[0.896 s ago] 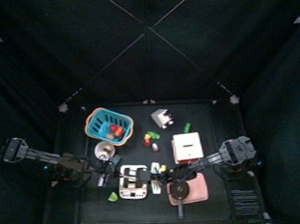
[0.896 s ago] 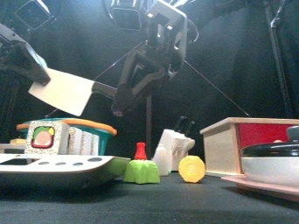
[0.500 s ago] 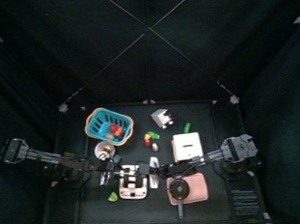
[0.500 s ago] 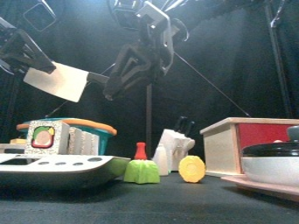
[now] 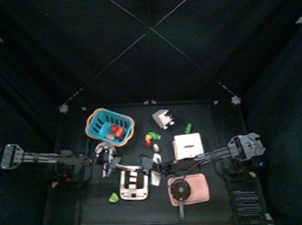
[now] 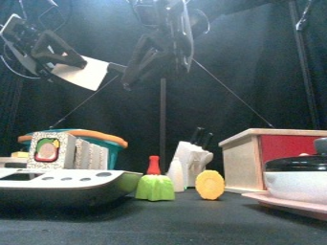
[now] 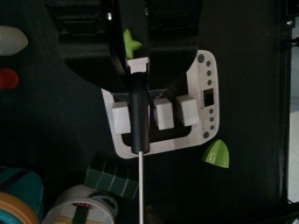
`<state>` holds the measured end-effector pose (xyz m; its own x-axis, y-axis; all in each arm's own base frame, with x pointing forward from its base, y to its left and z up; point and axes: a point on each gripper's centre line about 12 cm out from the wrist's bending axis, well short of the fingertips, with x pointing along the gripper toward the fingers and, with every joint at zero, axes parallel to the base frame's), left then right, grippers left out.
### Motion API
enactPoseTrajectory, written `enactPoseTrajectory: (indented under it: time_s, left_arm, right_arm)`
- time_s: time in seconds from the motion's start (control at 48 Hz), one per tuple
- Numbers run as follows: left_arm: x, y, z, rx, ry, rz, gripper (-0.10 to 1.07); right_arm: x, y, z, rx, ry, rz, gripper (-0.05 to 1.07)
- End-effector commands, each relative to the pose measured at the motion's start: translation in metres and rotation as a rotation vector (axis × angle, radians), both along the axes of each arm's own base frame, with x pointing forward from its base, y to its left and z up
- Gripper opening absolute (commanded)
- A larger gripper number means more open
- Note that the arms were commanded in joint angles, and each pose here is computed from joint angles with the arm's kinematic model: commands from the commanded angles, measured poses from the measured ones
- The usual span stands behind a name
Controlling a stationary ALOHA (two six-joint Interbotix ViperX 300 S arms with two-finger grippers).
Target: Put cleaver back in holder
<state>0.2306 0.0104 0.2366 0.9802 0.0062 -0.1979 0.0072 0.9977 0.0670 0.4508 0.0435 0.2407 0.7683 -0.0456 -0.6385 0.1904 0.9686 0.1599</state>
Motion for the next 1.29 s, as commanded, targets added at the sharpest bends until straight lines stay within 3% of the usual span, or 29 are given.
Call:
enactPoseTrajectory:
  time_s: [0.0, 0.208, 0.438, 0.771, 1.062, 1.271]
  left_arm:
    - [0.001, 0.006, 0.021, 0.025, -0.069, 0.018, 0.93]
    - [-0.01, 0.008, 0.028, 0.021, -0.115, 0.038, 0.93]
    - [-0.012, 0.009, 0.026, 0.017, -0.11, 0.045, 0.93]
    - [-0.014, 0.009, 0.022, 0.014, -0.101, 0.046, 0.93]
    - [-0.015, 0.009, 0.019, 0.008, -0.094, 0.048, 0.93]
    - [-0.015, 0.009, 0.017, -0.003, -0.086, 0.053, 0.93]
  right_arm:
    - [-0.009, -0.011, 0.033, 0.056, -0.026, -0.064, 0.33]
    - [-0.018, -0.033, 0.061, 0.188, 0.033, -0.2, 0.33]
    - [-0.028, -0.051, 0.088, 0.266, 0.131, -0.303, 0.33]
    - [-0.054, -0.099, 0.132, 0.273, 0.309, -0.474, 0.33]
    - [-0.084, -0.155, 0.142, 0.295, 0.429, -0.638, 0.33]
    - [-0.102, -0.186, 0.131, 0.306, 0.517, -0.628, 0.33]
